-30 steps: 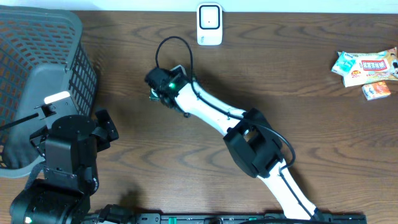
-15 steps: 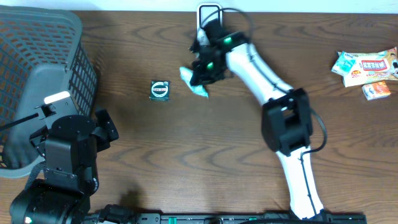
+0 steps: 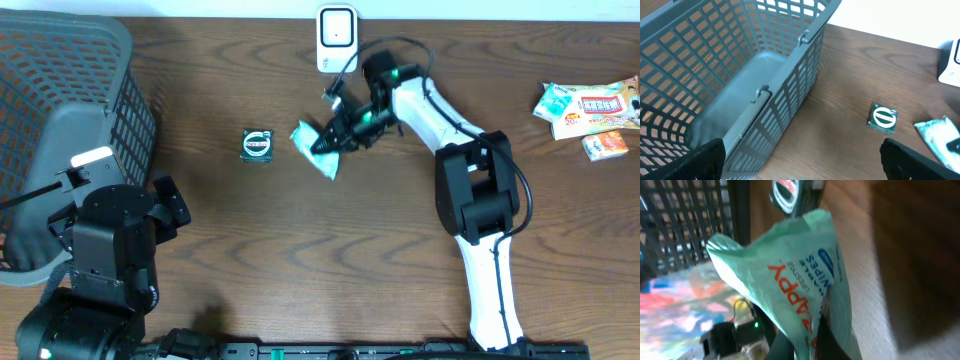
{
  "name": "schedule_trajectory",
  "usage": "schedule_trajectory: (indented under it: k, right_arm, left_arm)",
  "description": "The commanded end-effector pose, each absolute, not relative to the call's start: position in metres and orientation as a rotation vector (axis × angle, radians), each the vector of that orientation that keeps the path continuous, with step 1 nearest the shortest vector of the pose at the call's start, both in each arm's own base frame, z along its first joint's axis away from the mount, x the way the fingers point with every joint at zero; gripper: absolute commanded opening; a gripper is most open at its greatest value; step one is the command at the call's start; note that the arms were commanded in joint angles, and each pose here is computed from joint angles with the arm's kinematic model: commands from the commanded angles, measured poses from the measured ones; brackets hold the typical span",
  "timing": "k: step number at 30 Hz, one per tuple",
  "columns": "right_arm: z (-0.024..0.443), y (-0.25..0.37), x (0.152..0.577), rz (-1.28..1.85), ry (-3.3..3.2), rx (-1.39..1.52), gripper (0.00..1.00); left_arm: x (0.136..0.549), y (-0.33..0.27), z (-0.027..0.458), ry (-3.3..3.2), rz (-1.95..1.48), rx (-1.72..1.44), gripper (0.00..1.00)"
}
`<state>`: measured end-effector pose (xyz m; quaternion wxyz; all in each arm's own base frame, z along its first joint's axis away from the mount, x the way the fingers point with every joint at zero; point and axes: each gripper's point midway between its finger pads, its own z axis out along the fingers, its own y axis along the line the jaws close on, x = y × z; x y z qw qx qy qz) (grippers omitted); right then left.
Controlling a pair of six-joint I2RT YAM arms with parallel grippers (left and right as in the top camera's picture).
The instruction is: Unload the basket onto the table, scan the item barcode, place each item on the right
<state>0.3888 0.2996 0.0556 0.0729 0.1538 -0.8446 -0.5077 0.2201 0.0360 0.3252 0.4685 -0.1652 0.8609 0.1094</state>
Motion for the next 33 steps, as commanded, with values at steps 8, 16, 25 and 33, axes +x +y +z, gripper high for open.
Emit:
schedule_trajectory:
  k: [8, 16, 25, 33]
  right_arm:
    - [0.014, 0.254, 0.394, -1.367, -2.648, 0.331, 0.17]
    - [0.013, 0.191, 0.429, -0.881, -2.950, 0.251, 0.40]
    - [0.045, 0.196, 0.450, -0.853, -3.047, 0.333, 0.65]
    - [0.041, 0.235, 0.434, -0.860, -3.020, 0.566, 0.83]
  left_arm:
    - [0.219, 0.038, 0.329, 2.101, 0.275, -0.415, 0.98]
    - [0.219, 0.038, 0.329, 2.101, 0.275, -0.415, 0.98]
    - [0.219, 0.038, 0.329, 2.101, 0.274, -0.415, 0.98]
    - [0.219, 0.038, 0.329, 2.101, 0.274, -0.415, 0.98]
